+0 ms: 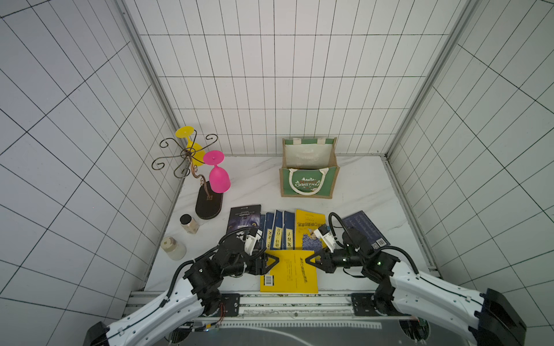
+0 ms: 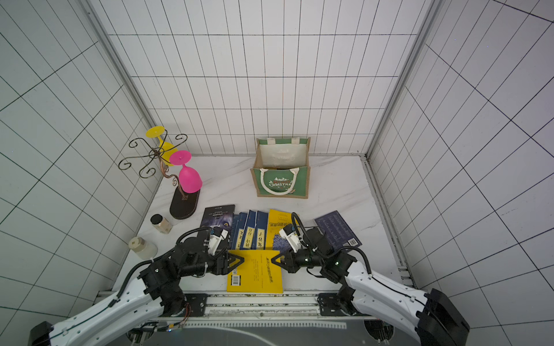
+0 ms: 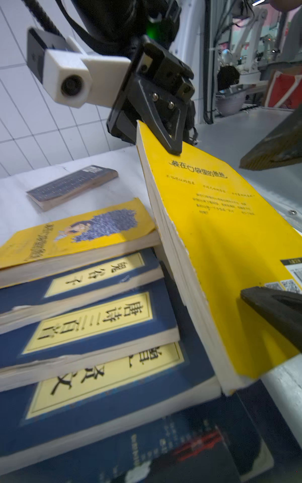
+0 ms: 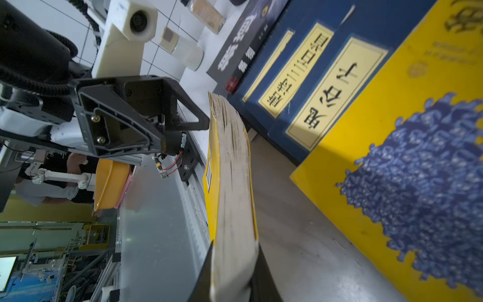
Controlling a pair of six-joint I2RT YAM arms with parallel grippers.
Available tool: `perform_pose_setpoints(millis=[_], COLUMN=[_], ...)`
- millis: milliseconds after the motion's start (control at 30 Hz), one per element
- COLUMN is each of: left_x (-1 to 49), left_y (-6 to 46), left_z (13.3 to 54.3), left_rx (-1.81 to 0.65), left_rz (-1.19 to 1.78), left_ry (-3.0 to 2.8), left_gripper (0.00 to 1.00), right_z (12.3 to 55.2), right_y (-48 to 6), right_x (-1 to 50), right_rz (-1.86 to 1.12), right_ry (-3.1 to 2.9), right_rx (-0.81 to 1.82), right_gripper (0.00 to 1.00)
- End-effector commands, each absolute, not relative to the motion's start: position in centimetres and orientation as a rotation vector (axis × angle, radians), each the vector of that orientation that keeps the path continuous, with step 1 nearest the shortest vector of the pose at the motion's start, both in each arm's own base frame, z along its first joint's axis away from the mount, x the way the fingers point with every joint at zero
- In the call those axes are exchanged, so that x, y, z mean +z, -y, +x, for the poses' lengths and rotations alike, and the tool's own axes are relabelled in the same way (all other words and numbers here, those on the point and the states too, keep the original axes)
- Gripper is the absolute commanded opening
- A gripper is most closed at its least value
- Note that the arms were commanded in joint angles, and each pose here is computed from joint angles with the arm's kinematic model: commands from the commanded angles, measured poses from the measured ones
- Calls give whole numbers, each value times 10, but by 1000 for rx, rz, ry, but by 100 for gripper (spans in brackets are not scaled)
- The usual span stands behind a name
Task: Put the books into the canvas bag
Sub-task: Pick up the book from the center of the board, then place the book in the canvas bag.
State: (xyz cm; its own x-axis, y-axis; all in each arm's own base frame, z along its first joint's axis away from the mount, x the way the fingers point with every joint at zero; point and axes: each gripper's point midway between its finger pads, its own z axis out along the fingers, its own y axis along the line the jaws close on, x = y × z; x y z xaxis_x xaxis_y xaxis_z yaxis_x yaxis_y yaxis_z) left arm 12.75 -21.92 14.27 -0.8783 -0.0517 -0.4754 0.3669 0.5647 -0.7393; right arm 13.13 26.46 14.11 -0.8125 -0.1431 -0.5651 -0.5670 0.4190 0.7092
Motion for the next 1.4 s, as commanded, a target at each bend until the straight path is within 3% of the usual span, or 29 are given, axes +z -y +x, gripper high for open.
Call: perform_pose_setpoints(millis=[0, 233, 467, 600, 800, 867, 1033, 1100, 1267, 1367], left_x=[182, 230, 256, 272, 299, 299, 293, 291, 297, 307], left_y=[217, 205, 177, 180, 217, 218, 218, 218, 219, 222], left_z=[140, 163, 207, 216, 176, 174, 177, 179, 187, 191], left_rx=[-1190, -1102, -999, -1115, -1451, -1470, -1460, -1451, -1446, -1473], left_rz=[318, 291, 229, 303, 626, 626, 616, 608, 597, 595], left_ry=[-2220, -2108, -2077, -2012, -1856, -1849, -1860, -1866, -1850, -1813], left_gripper=[80, 97, 97, 97, 96, 85, 18, 0, 0, 0], right_z=[165, 196, 203, 191, 183, 183, 189, 189, 189, 187], right_y=[-273, -266, -257, -257, -256, -256, -257, -258, -259, -258], right_x=[237, 297, 341, 356, 360, 358, 354, 356, 349, 343], right_rz=[-655, -678, -726, -798, -857, -863, -854, -855, -827, -805], right_ry=[-1990, -1877, -1774, -1724, -1674, -1670, -1669, -1650, -1642, -1621], right_rx=[1411, 1402, 1456, 1519, 1559, 1570, 1585, 1608, 1653, 1673], right_gripper=[0, 0, 0, 0, 0, 0, 0, 0, 1, 24])
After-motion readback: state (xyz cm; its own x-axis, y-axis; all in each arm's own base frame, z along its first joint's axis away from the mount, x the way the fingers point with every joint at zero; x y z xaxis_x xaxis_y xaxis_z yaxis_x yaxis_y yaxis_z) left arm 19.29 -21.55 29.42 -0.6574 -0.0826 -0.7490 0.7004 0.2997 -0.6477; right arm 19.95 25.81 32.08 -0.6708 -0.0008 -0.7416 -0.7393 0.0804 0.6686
